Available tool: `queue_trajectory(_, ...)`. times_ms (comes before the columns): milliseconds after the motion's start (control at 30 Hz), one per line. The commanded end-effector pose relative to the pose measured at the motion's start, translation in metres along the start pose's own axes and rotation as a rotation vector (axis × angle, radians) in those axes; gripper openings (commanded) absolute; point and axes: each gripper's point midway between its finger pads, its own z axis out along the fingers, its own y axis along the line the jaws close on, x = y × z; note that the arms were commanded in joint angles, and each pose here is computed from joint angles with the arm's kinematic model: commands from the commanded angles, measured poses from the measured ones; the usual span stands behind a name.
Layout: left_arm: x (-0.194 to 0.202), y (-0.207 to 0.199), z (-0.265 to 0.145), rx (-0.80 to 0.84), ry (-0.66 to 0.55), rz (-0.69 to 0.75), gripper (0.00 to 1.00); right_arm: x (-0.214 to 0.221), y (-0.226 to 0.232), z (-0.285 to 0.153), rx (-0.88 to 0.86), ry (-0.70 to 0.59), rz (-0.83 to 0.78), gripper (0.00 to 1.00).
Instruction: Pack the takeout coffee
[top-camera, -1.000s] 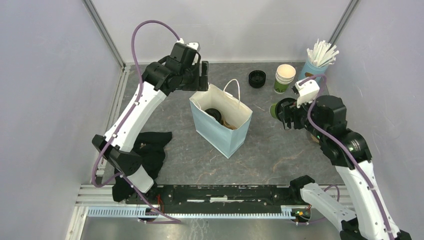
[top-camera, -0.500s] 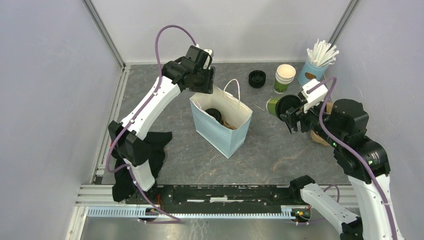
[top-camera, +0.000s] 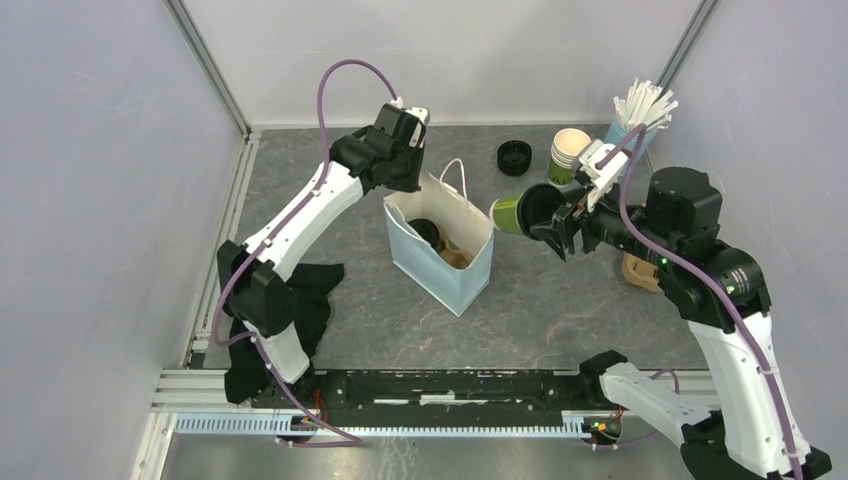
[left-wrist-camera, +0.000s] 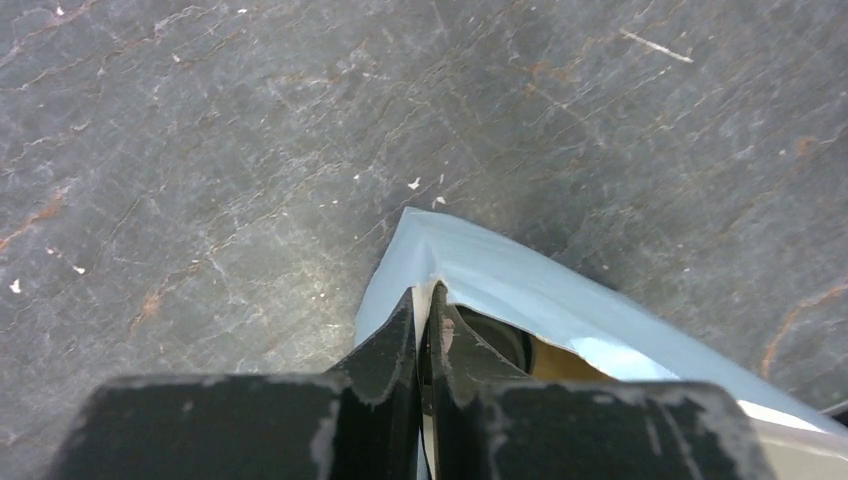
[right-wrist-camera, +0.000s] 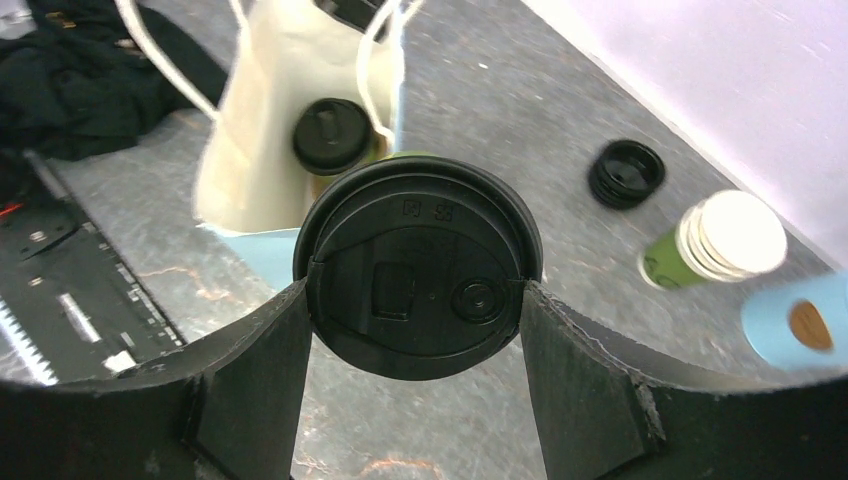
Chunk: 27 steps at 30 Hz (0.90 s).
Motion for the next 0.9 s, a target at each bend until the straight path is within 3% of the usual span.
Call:
queue_trajectory(0, -0.02, 0.01, -0.021, -0.02, -0.157, 0.072, 0.08, -0.039, 0.024, 0.001, -0.125, -0.113, -0.071, 0.21)
queue_trajectory(67, -0.022, 0.017, -0.027, -0.049, -0.196, 0.076, 0.02, -0.048, 0.029, 0.002, -0.152, -0.132, -0.086, 0.21)
queue_trajectory(500, -0.012, 0.031, -0.066, -0.059, -0.371, -0.015, 0.02, -0.085, 0.098, 0.015, -0.525, -0.219, -0.037, 0.16)
queue_trajectory(867, 0.008, 0.038, -0.071, -0.045, -0.43, -0.044, 0.02, -0.065, 0.12, 0.046, -0.498, -0.11, -0.014, 0.12)
